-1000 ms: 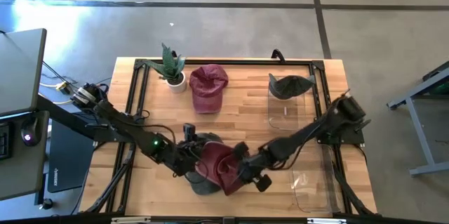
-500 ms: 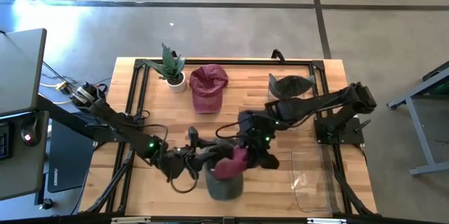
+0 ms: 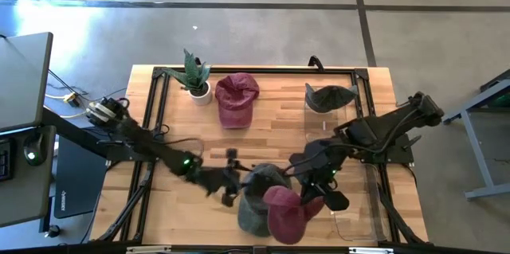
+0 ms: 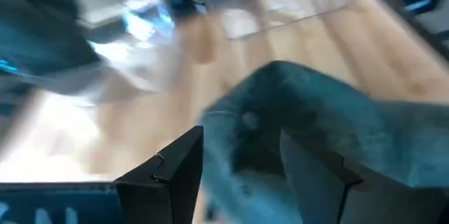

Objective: Pick & Place hat
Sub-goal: Put the bottom red cap into the bottom transparent bin

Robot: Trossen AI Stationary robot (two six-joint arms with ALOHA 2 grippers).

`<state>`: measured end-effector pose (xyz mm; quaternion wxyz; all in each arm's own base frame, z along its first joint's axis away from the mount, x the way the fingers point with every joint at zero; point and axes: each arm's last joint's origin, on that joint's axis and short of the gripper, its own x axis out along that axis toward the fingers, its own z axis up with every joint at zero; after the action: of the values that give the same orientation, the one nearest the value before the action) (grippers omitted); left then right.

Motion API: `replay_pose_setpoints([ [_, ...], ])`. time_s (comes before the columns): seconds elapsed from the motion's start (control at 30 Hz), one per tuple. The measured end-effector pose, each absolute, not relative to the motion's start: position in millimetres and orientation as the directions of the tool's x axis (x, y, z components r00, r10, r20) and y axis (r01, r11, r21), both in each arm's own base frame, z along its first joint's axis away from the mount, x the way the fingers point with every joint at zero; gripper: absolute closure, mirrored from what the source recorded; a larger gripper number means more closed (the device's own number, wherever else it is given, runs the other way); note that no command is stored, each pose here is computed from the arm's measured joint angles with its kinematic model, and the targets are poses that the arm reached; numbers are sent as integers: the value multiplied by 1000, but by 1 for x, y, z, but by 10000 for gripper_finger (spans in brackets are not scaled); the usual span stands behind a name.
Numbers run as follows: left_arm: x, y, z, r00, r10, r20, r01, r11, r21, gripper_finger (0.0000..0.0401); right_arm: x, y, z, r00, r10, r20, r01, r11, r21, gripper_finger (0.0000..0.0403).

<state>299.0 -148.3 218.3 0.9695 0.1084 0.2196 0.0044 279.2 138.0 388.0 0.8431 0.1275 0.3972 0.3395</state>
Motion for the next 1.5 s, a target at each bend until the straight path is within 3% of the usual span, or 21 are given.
replay_pose_setpoints([
  [0.13,328,-115,201,870,-154,-468,168,986,-12,199,277,142,387,464,648,-604,-459,759,461,399],
  [0.3,345,-85,168,807,-184,-562,131,982,-133,170,276,142,386,463,637,-616,-456,767,451,399],
  [0.4,349,-80,151,755,-258,-603,183,966,-184,173,277,140,385,473,625,-621,-446,777,443,397],
  [0.47,349,-82,146,730,-286,-621,203,958,-202,195,278,138,383,478,605,-637,-428,793,432,397],
  [0.57,343,-81,141,682,-240,-691,169,971,-171,269,279,137,379,468,585,-663,-405,808,427,400],
  [0.67,323,-73,149,586,-96,-805,92,994,-52,369,281,138,373,457,580,-674,-389,812,435,399],
  [0.73,310,-69,160,542,38,-839,12,998,53,384,284,137,358,440,575,-690,-351,817,457,399],
  [0.8,289,-66,172,468,211,-858,-59,976,208,371,291,130,327,384,579,-719,-277,815,508,400],
  [0.9,267,-66,192,433,349,-831,-85,934,348,363,301,108,279,364,609,-705,-241,793,560,398],
  [1.1,240,-60,210,350,386,-854,-68,919,388,341,308,52,220,481,572,-664,-115,792,599,400],
  [1.33,211,-51,226,262,411,-873,-86,911,403,221,309,34,197,536,529,-658,-100,813,573,395],
  [1.5,199,-45,249,372,460,-806,-280,884,375,148,315,31,200,590,425,-686,-101,882,460,385],
])
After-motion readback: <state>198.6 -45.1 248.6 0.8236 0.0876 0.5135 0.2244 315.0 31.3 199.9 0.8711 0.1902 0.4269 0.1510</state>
